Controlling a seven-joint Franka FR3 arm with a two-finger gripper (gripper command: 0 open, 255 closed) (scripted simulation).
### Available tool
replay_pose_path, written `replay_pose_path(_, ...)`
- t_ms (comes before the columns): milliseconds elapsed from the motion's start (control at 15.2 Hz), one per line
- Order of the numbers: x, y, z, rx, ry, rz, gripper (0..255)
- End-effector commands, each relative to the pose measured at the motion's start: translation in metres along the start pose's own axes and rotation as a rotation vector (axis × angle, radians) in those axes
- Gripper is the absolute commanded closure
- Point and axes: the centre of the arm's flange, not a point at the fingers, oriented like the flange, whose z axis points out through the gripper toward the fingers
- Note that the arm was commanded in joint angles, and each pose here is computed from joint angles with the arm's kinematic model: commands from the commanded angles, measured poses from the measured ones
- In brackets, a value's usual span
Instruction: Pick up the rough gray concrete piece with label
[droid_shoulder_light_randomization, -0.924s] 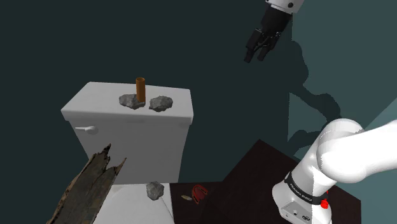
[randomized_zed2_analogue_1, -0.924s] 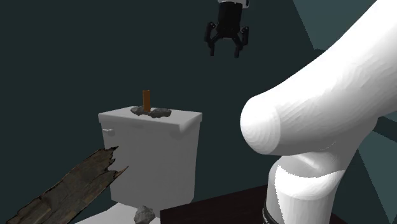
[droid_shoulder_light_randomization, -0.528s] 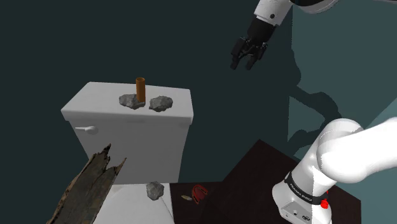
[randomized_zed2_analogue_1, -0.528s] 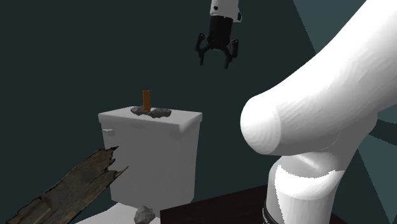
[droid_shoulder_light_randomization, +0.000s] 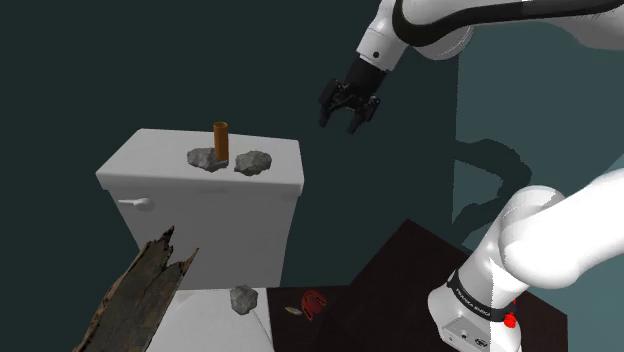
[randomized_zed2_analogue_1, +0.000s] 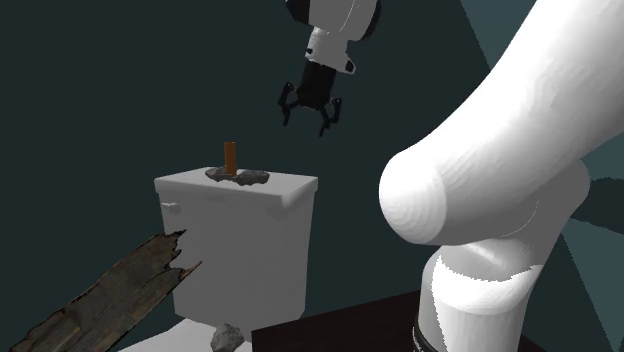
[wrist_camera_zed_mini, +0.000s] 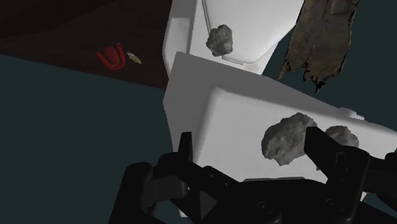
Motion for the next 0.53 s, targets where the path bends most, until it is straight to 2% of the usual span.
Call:
replay_pose_path(0,0.008,-0.008,0.019,0.038,-0.004,0.053,0)
replay_pose_path(462,0.042,-0.043,0.087,0.165,-0.023,0.227,0)
